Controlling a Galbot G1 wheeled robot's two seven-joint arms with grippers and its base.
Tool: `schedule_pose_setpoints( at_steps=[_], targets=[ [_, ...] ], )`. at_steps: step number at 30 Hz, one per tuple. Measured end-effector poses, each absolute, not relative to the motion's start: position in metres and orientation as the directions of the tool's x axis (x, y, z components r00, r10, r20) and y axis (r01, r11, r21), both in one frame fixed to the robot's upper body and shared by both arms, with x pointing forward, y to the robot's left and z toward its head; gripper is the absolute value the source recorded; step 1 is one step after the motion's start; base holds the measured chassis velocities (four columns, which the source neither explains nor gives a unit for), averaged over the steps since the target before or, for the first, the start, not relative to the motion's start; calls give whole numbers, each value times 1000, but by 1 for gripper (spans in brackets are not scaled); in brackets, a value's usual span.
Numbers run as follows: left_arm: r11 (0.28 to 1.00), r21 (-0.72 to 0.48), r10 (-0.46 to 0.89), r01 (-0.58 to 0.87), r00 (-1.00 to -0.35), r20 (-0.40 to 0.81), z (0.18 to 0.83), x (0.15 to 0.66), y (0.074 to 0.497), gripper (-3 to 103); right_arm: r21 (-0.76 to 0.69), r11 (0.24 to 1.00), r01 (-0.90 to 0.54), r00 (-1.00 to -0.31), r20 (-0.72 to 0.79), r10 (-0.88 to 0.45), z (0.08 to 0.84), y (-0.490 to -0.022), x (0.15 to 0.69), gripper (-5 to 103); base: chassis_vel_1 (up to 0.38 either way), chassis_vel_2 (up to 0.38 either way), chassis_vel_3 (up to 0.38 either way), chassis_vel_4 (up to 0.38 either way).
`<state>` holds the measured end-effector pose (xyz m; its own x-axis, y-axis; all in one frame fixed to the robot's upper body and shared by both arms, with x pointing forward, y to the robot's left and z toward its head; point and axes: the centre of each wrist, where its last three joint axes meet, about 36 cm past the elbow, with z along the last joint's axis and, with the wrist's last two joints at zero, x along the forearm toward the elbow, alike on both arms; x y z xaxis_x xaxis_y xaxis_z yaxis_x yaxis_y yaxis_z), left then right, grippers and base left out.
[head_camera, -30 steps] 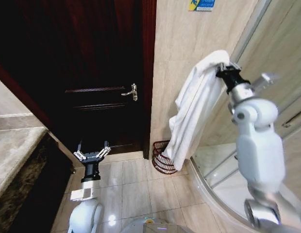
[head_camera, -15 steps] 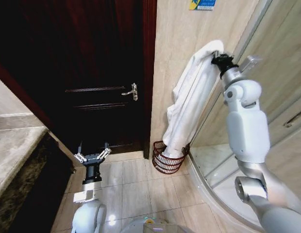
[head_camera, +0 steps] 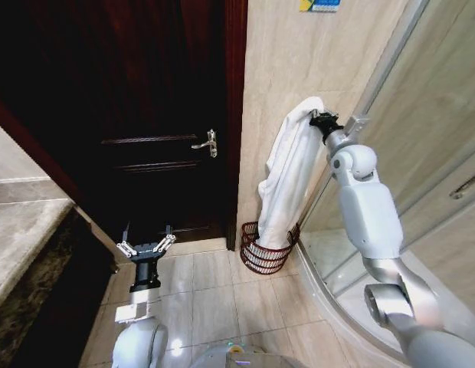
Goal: Discard the used towel into the hamper.
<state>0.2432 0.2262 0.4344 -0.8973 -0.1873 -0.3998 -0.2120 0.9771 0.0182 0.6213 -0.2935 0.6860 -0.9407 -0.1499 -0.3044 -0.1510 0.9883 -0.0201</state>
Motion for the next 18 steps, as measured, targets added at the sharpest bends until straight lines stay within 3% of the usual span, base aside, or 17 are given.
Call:
schedule_pose_setpoints(
  at_steps=[18],
  targets=[
    [978, 27, -176, -206, -894, -412, 436, 238, 226, 100, -10, 992, -129, -973, -191, -129, 610, -298, 617, 8, 0, 0, 0, 0]
  ],
)
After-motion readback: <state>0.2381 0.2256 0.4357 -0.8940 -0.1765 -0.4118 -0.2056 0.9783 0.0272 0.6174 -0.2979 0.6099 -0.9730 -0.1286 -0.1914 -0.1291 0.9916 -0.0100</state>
